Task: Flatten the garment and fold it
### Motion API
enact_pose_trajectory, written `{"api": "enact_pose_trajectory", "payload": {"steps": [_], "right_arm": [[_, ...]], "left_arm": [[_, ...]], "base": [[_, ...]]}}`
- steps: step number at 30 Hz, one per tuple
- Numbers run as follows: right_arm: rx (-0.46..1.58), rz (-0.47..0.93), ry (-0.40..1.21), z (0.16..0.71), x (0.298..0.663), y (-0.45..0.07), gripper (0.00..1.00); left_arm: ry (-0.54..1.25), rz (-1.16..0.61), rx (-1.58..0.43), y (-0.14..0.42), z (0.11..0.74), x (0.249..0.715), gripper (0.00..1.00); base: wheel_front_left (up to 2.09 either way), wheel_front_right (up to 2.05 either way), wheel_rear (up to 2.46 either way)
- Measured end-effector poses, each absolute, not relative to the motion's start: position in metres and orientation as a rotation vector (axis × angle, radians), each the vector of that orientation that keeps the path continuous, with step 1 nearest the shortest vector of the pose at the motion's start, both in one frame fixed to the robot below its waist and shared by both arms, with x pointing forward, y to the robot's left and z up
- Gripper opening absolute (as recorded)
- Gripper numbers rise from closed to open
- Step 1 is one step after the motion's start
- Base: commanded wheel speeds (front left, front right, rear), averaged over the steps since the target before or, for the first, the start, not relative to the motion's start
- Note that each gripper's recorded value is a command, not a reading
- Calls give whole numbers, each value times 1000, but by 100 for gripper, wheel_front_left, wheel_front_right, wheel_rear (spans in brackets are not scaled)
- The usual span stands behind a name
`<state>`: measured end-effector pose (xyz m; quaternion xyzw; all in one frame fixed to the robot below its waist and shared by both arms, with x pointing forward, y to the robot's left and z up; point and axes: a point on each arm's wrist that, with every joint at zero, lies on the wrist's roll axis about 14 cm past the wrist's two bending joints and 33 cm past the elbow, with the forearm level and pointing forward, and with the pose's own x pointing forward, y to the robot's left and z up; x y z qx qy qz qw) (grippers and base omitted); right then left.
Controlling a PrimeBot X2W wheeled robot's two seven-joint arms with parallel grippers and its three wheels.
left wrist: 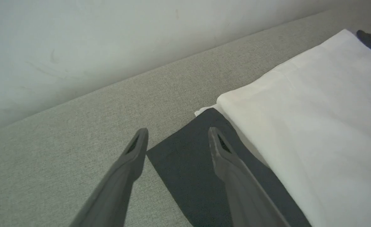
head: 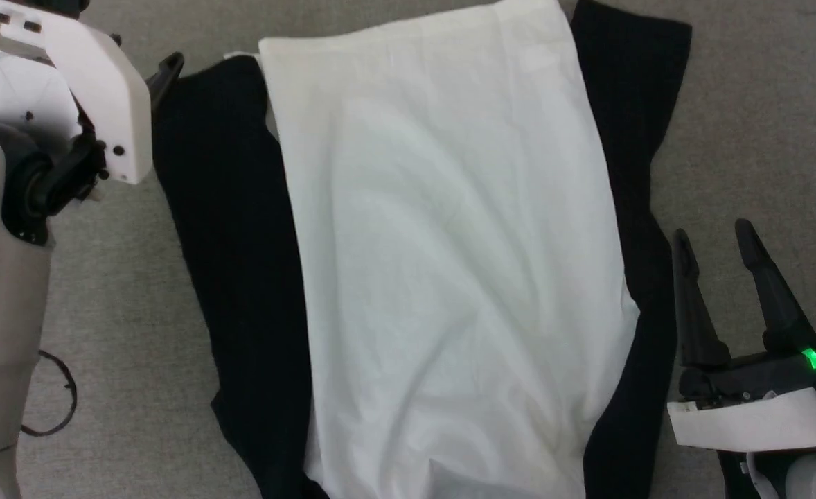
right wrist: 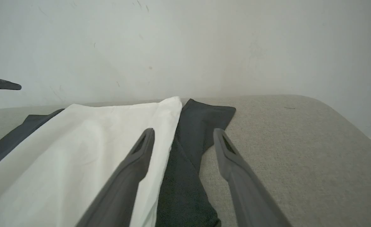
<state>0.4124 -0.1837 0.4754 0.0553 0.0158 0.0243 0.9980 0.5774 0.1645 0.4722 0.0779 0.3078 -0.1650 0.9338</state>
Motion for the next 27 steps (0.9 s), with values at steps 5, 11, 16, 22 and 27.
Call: {"api": "enact_pose_trajectory", "payload": {"steps": [5, 11, 16, 22, 27], "right_arm": [[99, 39, 73, 460, 419, -187, 100], [86, 19, 111, 448, 419, -194, 100], [68, 8, 125, 444, 422, -198, 100], [53, 6, 127, 443, 425, -200, 100], [58, 19, 101, 453, 426, -196, 100]], "left_arm": [[805, -284, 159, 179, 421, 576, 100], [899, -245, 121, 184, 390, 577, 100], [923, -231, 75, 184, 378, 581, 100], [928, -237, 30, 185, 375, 581, 0], [880, -241, -36, 186, 388, 578, 0]], "base": [[0, 0, 0], [0, 0, 0], [0, 0, 0], [0, 0, 0], [0, 0, 0]]}}
